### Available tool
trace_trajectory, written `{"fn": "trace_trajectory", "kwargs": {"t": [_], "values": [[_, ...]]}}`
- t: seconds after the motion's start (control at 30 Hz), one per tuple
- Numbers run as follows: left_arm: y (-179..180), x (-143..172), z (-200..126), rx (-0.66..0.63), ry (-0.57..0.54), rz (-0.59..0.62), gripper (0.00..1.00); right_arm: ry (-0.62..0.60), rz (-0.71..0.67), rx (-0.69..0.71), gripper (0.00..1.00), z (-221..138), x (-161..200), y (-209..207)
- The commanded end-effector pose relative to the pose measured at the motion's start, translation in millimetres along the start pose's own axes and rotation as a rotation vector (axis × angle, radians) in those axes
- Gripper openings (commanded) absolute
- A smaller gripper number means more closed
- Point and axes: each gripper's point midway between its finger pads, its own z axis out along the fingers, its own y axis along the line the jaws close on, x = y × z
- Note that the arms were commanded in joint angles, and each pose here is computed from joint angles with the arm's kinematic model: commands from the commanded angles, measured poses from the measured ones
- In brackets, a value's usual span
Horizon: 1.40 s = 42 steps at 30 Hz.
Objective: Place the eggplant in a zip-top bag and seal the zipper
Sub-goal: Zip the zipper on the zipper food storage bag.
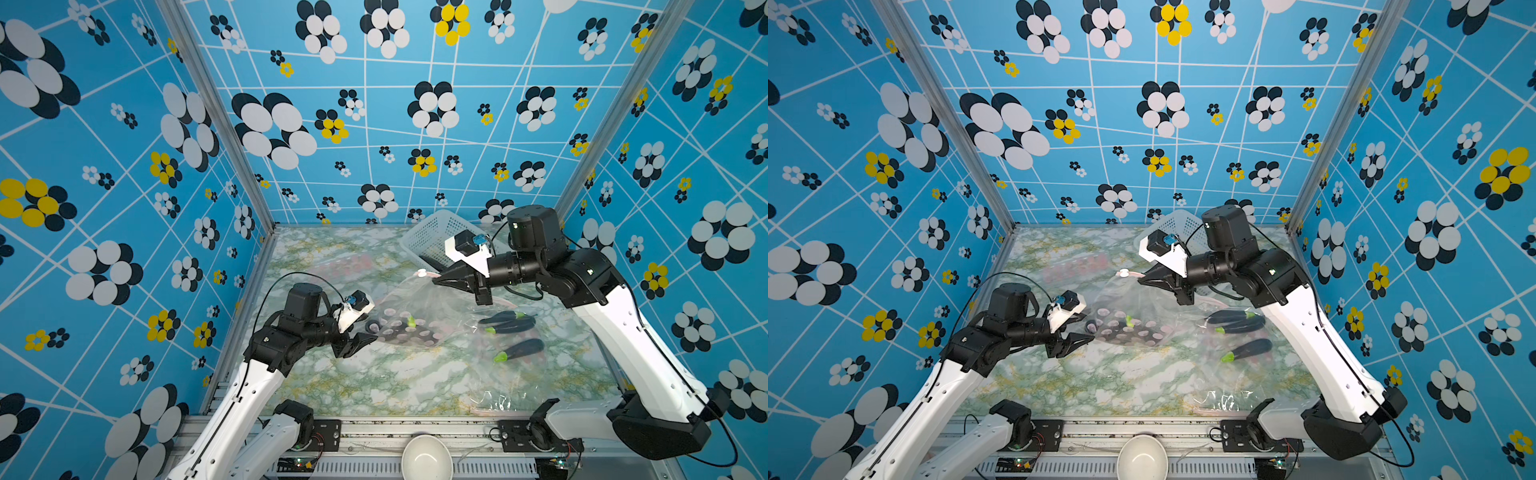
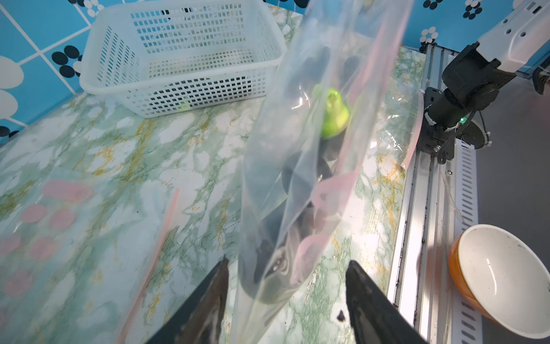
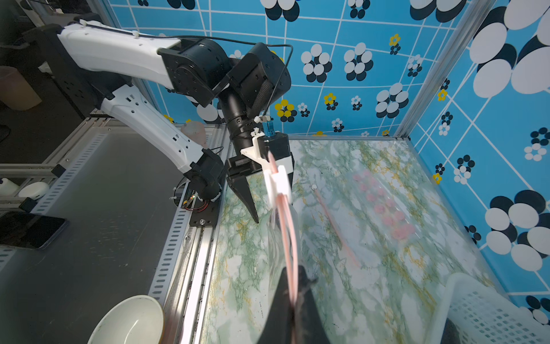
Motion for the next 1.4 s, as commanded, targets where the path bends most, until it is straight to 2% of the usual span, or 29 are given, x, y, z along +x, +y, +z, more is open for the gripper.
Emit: {"fn": "trace_trajectory", "kwargs": {"t": [0.0, 0.13, 0.33, 0.47, 0.6, 0.73, 0.83, 0.97, 1.03, 1.1, 1.2, 1.27, 1.37], "values": [[-1.5, 17.0, -0.4, 0.014, 0.065, 0.01, 0.63, -0.012, -0.027, 0.025, 0.0, -21.0, -9.2, 5.8], [0.8, 23.2, 0.7, 0.01, 0.067, 0.009, 0.59, -0.027, -0.039, 0.061, 0.0, -34.2, -14.4, 2.3], [1.6, 7.9, 3.6, 0.033, -0.02, 0.016, 0.5, -0.043, -0.047, 0.076, 0.0, -40.8, -19.0, 2.8], [3.3, 2.2, 4.7, 0.035, -0.048, 0.019, 0.3, -0.043, -0.045, 0.086, 0.0, -41.9, -18.9, 0.8], [10.8, 13.7, 7.2, -0.002, 0.003, 0.009, 0.06, -0.041, -0.027, 0.113, 0.0, -46.2, -16.5, -6.3], [23.9, 35.7, 10.1, -0.064, 0.11, -0.023, 0.01, -0.083, 0.009, 0.145, 0.0, -60.2, -19.5, -14.1], [27.3, 37.1, 12.0, -0.076, 0.111, -0.035, 0.0, -0.13, 0.01, 0.17, 0.0, -69.0, -24.7, -13.1], [24.1, 24.6, 12.2, -0.049, 0.055, -0.042, 0.01, -0.151, 0.039, 0.156, 0.0, -65.5, -21.8, -12.6], [17.7, 11.6, 9.1, -0.016, 0.006, -0.039, 0.12, -0.142, 0.067, 0.142, 0.0, -60.0, -16.4, -15.6], [11.4, -5.7, 2.6, 0.009, -0.052, -0.034, 0.32, -0.114, 0.103, 0.126, 0.0, -53.4, -8.1, -19.9], [3.9, -33.6, -11.7, 0.024, -0.142, -0.018, 0.54, -0.084, 0.141, 0.097, 0.0, -42.0, 1.9, -24.6], [-0.7, -52.2, -21.0, 0.035, -0.2, -0.009, 0.61, -0.07, 0.153, 0.077, 0.0, -33.2, 6.7, -25.8], [-3.7, -79.6, -35.3, 0.036, -0.277, -0.008, 0.62, -0.042, 0.154, 0.054, 0.0, -18.7, 12.6, -26.1]]}}
